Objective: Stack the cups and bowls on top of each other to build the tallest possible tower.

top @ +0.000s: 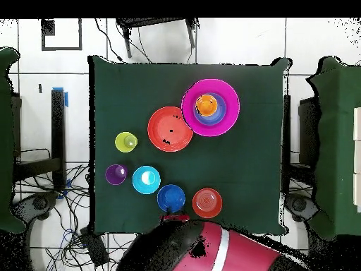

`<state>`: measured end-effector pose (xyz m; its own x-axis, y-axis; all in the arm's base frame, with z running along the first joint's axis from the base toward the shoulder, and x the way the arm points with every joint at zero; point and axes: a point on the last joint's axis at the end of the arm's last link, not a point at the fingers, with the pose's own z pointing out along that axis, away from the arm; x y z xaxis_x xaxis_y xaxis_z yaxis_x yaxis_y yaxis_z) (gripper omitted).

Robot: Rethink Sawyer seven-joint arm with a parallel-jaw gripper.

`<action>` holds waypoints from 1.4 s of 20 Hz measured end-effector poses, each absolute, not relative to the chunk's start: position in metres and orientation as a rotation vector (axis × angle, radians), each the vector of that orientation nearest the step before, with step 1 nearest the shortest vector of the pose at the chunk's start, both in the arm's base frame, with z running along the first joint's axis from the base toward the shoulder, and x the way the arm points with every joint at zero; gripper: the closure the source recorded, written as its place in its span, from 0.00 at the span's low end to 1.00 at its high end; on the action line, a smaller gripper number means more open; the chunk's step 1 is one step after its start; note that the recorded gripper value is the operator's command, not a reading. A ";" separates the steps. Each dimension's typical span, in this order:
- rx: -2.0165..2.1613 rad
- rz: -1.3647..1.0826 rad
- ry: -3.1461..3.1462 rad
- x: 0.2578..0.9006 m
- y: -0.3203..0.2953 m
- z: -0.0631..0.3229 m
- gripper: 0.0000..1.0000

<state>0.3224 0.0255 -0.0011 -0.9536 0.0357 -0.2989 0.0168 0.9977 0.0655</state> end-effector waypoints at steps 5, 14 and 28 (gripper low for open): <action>0.065 0.075 2.812 0.330 0.016 0.004 0.00; 0.055 0.074 2.810 0.331 0.018 0.004 0.00; 0.026 0.102 2.848 0.318 0.031 -0.004 0.00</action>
<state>0.3182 0.0309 -0.0042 -0.9576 0.0279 -0.2868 0.0074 0.9974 0.0723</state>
